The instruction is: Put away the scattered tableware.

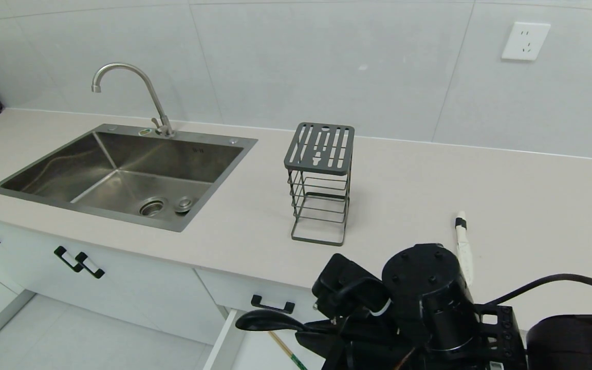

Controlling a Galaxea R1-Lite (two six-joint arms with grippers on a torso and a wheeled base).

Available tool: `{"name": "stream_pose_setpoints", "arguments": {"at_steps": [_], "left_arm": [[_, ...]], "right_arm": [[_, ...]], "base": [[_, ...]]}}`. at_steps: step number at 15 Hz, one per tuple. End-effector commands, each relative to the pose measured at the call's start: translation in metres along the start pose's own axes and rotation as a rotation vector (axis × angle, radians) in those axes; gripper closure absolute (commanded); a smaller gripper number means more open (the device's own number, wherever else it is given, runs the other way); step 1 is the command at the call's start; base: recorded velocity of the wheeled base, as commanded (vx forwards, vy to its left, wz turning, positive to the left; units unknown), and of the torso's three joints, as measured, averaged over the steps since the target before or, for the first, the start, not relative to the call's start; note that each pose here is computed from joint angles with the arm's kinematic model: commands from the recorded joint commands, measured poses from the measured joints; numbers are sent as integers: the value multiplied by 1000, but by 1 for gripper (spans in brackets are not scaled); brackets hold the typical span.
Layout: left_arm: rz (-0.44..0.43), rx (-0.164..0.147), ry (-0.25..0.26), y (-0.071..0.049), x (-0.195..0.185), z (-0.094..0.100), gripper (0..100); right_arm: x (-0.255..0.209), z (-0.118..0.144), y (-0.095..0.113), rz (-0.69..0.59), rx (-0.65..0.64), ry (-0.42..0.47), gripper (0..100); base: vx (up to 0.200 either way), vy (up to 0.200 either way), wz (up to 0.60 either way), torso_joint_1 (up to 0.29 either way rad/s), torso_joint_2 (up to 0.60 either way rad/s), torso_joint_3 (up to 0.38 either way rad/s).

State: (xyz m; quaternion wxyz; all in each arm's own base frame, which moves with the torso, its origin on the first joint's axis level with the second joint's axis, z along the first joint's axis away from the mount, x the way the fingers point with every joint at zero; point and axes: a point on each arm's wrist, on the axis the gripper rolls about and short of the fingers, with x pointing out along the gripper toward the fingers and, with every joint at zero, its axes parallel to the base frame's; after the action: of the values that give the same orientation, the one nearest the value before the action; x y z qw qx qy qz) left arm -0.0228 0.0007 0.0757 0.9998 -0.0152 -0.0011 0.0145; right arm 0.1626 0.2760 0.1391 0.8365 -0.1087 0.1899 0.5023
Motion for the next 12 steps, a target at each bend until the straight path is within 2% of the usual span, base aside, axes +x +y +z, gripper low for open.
{"name": "stream_pose_setpoints", "arguments": {"at_steps": [1, 5, 12], "left_arm": [[0, 0, 0, 0, 0, 0, 0], [0, 0, 0, 0, 0, 0, 0], [0, 0, 0, 0, 0, 0, 0]], "right_arm": [[18, 10, 4, 17, -10, -24, 100], [39, 22, 15, 47, -26, -55, 100], [42, 16, 20, 50, -42, -9, 100]], "base": [[0, 0, 0, 0, 0, 0], [0, 0, 0, 0, 0, 0], [0, 0, 0, 0, 0, 0]]}}
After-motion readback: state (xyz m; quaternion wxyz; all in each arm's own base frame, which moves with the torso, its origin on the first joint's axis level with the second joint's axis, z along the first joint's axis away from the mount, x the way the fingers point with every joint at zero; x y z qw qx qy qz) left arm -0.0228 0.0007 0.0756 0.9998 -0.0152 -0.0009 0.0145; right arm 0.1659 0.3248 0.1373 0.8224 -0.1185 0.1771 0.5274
